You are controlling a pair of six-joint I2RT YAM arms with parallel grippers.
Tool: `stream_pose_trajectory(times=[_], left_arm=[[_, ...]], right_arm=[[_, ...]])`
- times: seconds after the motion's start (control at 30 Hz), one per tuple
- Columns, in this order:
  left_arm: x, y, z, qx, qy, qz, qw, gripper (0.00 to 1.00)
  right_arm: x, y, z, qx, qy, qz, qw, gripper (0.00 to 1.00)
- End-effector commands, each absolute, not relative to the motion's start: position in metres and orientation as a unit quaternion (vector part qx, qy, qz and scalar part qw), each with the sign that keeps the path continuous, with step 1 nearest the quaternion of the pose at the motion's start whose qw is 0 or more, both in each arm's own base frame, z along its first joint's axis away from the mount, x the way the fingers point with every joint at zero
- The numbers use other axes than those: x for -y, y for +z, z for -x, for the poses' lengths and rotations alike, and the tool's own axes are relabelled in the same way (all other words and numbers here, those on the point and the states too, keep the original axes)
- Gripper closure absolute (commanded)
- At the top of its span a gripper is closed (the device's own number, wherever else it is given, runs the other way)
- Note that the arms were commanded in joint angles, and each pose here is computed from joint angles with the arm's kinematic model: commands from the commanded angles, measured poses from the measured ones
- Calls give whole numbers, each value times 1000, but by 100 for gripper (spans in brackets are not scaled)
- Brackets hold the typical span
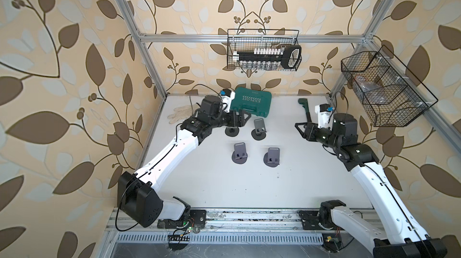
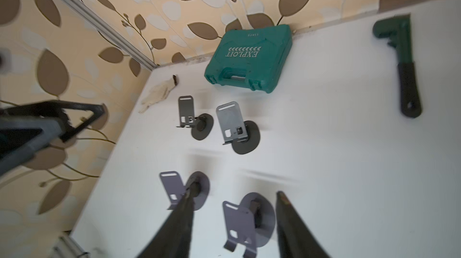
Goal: Open the phone stand
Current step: Reset both arms
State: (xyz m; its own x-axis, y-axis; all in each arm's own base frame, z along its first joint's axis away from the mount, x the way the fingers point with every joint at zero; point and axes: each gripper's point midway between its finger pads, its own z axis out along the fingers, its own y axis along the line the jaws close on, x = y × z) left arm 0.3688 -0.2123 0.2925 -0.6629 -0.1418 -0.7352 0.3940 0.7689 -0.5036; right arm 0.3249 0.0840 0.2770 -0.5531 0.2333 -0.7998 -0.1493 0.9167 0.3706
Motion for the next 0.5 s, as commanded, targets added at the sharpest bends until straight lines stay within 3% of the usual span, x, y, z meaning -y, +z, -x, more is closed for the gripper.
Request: stream_pose_trajectory(times=[0.0, 0.17, 0.27, 0.47], left_arm=[[158, 248, -374, -892, -239, -24, 382, 1], [71, 201, -389, -891, -142, 42, 429, 1], [21, 164, -391, -895, -73, 63, 436, 1], [-19, 99, -391, -894, -29, 67, 442, 1]], right_arm=[[-51, 280, -348, -843, 73, -22, 532, 2], [-27, 236, -355, -836, 9, -43, 546, 2], [-24, 217, -363, -839, 43, -34, 542, 2], [-1, 178, -375, -820, -3, -41, 571, 2]])
